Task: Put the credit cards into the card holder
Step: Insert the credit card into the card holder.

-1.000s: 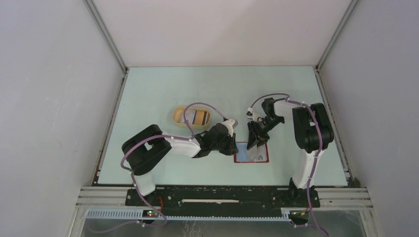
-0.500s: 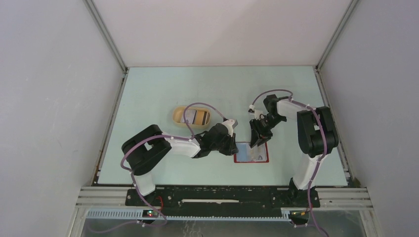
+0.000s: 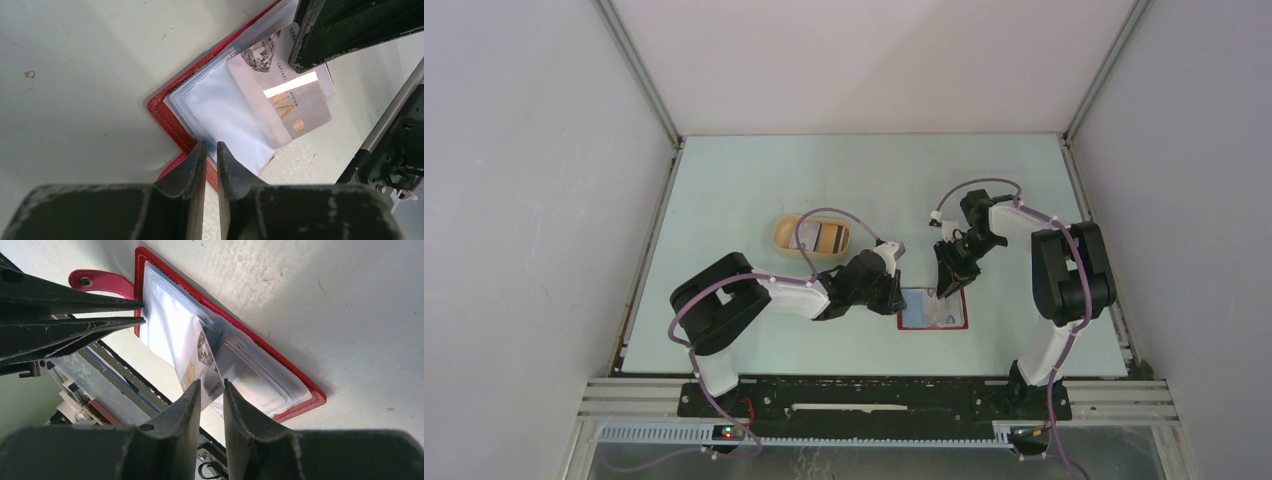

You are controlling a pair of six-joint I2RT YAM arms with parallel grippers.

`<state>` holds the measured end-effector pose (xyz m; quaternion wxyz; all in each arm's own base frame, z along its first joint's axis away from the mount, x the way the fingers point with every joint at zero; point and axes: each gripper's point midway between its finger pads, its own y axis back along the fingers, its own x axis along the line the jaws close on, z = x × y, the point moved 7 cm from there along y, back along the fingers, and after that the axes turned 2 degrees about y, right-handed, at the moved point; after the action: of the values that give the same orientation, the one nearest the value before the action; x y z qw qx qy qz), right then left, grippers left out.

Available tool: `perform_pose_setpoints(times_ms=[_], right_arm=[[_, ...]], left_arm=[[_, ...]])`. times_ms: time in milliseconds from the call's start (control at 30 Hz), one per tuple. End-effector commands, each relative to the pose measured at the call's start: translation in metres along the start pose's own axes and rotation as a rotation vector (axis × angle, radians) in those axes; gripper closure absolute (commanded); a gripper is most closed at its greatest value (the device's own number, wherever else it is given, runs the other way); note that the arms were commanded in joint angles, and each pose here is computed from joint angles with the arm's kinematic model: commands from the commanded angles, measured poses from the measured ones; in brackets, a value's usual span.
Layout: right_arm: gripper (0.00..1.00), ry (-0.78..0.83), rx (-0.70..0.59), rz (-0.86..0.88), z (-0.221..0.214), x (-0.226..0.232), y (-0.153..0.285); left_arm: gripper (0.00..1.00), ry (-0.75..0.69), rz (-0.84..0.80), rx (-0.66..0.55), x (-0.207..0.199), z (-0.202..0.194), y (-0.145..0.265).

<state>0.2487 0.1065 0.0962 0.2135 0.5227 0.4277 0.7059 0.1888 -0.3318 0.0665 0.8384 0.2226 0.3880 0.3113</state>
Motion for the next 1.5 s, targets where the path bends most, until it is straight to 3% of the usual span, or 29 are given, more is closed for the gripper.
perform_pose_setpoints(times_ms=[0, 267, 633, 1033, 1133, 1367, 1467], right_arm=[[0.71, 0.002, -0.007, -0.012, -0.003, -0.003, 0.004], [0.86, -0.058, 0.022, 0.028, -0.004, -0.01, -0.004], [0.94, -0.15, 0.064, 0.16, 0.002, -0.01, -0.019], [0.95, -0.221, -0.044, 0.223, 0.01, -0.008, -0.02], [0.94, -0.222, -0.052, 0.254, 0.01, -0.005, -0.021], [0.64, -0.139, -0.074, 0.272, 0.015, 0.004, -0.009], [0.58, -0.066, -0.132, 0.234, 0.015, 0.008, 0.011]], left_arm=[[0.82, 0.007, 0.054, 0.054, 0.014, -0.016, 0.008], [0.82, 0.006, 0.049, 0.056, 0.013, -0.016, 0.007], [0.82, 0.003, 0.043, 0.057, 0.012, -0.015, 0.007], [0.81, 0.008, 0.045, 0.033, 0.01, -0.01, 0.011], [0.8, 0.011, 0.044, 0.012, 0.007, -0.006, 0.015], [0.68, 0.006, 0.037, -0.065, 0.0, 0.009, 0.032], [0.65, -0.01, 0.042, -0.106, -0.003, 0.016, 0.044]])
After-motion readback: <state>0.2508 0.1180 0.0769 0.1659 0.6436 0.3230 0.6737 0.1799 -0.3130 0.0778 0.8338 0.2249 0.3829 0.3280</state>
